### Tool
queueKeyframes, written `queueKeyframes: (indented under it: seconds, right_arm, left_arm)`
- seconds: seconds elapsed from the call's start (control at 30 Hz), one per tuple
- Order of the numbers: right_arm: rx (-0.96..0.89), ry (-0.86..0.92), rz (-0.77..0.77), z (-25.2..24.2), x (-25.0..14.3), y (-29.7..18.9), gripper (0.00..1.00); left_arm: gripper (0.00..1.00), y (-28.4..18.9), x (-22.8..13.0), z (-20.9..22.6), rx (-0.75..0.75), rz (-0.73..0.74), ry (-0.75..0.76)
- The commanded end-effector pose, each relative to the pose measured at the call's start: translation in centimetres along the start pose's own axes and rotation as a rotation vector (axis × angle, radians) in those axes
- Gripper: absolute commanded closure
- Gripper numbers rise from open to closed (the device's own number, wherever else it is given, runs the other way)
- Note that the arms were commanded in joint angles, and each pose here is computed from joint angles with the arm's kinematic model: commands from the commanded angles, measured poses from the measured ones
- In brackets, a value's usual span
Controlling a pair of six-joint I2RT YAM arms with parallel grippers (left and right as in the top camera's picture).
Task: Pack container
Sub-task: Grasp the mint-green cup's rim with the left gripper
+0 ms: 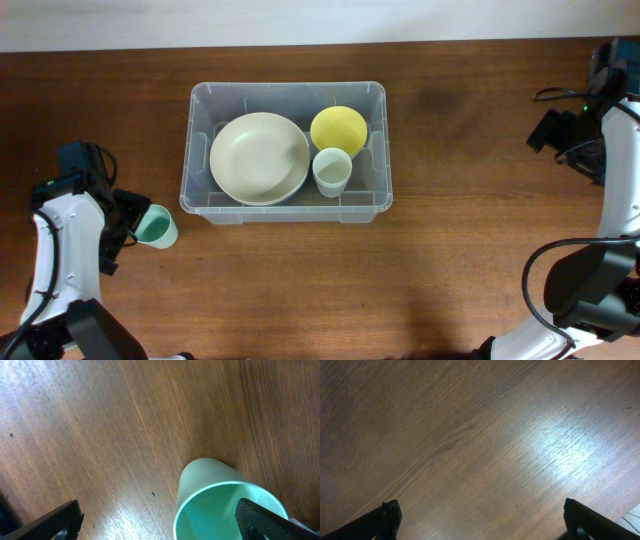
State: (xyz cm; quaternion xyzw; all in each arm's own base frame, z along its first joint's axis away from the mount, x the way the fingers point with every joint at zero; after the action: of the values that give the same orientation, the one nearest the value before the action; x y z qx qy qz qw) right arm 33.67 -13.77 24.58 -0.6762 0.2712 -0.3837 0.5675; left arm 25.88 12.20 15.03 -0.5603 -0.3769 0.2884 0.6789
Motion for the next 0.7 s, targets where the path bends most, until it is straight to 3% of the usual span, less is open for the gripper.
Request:
queueKeyframes:
  seconds: [0.0, 0.47, 0.53, 0.6, 0.63, 0.67]
  right_arm:
    - [-0.014, 0.014, -0.004, -0.3, 0.2, 0.1, 0.01]
    - [-0.014, 0.014, -0.005, -0.3, 0.2, 0.1, 0.01]
    - [-0.014, 0.014, -0.004, -0.3, 0.2, 0.1, 0.01]
    - [-0.014, 0.014, -0.004, -0.3, 0.2, 0.1, 0.01]
    - [-0.014, 0.014, -0.004, -0.3, 0.2, 0.1, 0.01]
    - [-0.014, 0.014, -0.004, -0.3, 0.2, 0.1, 0.01]
  left_arm:
    - [0.01, 0.1, -0.1, -0.1, -0.019, 0.010, 0.063]
    - [0.01, 4.4, -1.4, -0.7, -0.007, 0.106, 0.118]
    - [0.09, 4.6, -1.3, -0.8, -0.008, 0.106, 0.118]
    - [0.26, 4.7, -1.2, -0.9, -0.010, 0.102, 0.117]
    - [0.36, 4.7, -1.2, -1.0, -0.013, 0.097, 0.117]
    - [0.52, 4.7, -1.0, -1.1, -0.019, 0.088, 0.114]
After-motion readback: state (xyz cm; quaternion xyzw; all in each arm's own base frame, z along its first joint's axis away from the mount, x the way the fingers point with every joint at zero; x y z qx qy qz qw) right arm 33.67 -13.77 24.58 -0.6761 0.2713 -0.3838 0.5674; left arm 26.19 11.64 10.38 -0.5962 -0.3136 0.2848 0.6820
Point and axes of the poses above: each gripper's point midway between its finger pads, its own y axis out along the fingers, its own z axis along the line the jaws close on, x = y × z, the point moved 6 cm from there along -y, back along the fingers, and after that the axes turned 13 degrees about y, right-handed, at the moved point
